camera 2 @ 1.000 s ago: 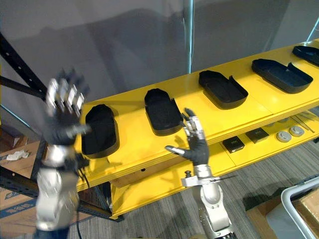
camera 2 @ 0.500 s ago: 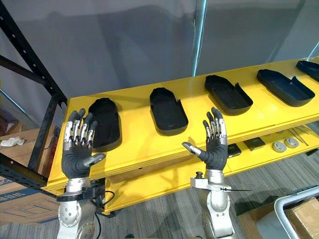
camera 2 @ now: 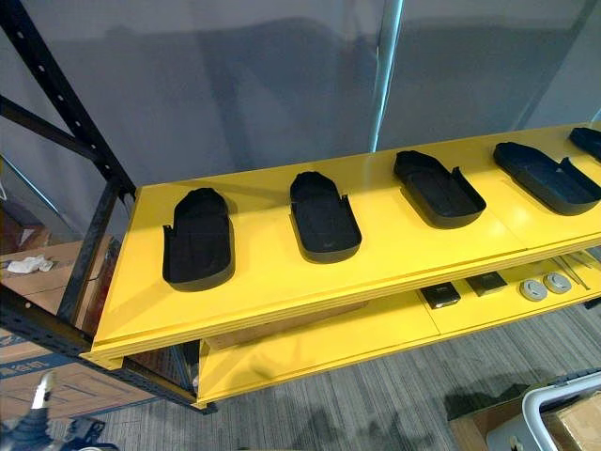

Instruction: Walk over and take plastic housings, then place them on the shelf

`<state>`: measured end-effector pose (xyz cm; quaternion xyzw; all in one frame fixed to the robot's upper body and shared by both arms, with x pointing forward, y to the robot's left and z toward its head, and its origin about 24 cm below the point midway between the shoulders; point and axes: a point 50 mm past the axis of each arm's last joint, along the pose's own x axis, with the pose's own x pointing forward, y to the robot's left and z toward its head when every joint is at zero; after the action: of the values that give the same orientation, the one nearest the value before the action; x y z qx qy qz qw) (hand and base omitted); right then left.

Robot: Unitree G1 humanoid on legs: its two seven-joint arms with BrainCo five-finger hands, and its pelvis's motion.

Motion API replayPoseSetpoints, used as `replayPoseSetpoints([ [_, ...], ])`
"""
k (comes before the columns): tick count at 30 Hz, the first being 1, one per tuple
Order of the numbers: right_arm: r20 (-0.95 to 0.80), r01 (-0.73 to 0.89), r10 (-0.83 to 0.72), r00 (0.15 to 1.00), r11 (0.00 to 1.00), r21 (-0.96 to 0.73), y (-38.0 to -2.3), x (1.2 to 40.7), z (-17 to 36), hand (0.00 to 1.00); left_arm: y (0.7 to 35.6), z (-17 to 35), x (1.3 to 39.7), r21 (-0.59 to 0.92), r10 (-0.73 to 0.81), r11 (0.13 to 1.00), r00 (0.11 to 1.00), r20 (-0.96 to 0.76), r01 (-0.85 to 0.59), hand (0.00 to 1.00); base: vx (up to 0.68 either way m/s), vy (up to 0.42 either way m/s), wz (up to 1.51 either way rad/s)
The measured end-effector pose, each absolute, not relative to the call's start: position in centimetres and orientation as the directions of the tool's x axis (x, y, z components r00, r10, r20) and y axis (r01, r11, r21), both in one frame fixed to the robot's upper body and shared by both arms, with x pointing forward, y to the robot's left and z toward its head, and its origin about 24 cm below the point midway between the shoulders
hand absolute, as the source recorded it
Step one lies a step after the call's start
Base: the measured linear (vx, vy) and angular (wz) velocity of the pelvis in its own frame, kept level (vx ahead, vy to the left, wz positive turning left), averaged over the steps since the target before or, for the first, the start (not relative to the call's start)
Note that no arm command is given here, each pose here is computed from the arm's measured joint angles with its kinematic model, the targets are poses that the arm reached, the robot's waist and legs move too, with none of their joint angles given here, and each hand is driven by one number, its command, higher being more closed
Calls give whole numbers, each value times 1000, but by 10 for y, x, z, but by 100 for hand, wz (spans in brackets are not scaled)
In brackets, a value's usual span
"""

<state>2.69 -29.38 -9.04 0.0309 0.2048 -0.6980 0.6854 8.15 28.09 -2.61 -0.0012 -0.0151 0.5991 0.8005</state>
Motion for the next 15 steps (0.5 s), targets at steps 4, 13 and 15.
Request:
replayPoseSetpoints([
  [4,-433,947,-887,-157,-12,-320,-283,9,-109,0,254,-61,72,90,908,406,390,-157,-909,0,-105,5,14],
  [13,-639,949,-749,-176,44,-313,-250,-6,-140,0,233,-129,12,344,819,394,156,-552,-852,0,54,3,4],
  [15,-720,954,-681,-132,109,-278,-245,-2,-148,0,231,-139,5,340,738,501,187,-648,-796,0,107,-21,15],
])
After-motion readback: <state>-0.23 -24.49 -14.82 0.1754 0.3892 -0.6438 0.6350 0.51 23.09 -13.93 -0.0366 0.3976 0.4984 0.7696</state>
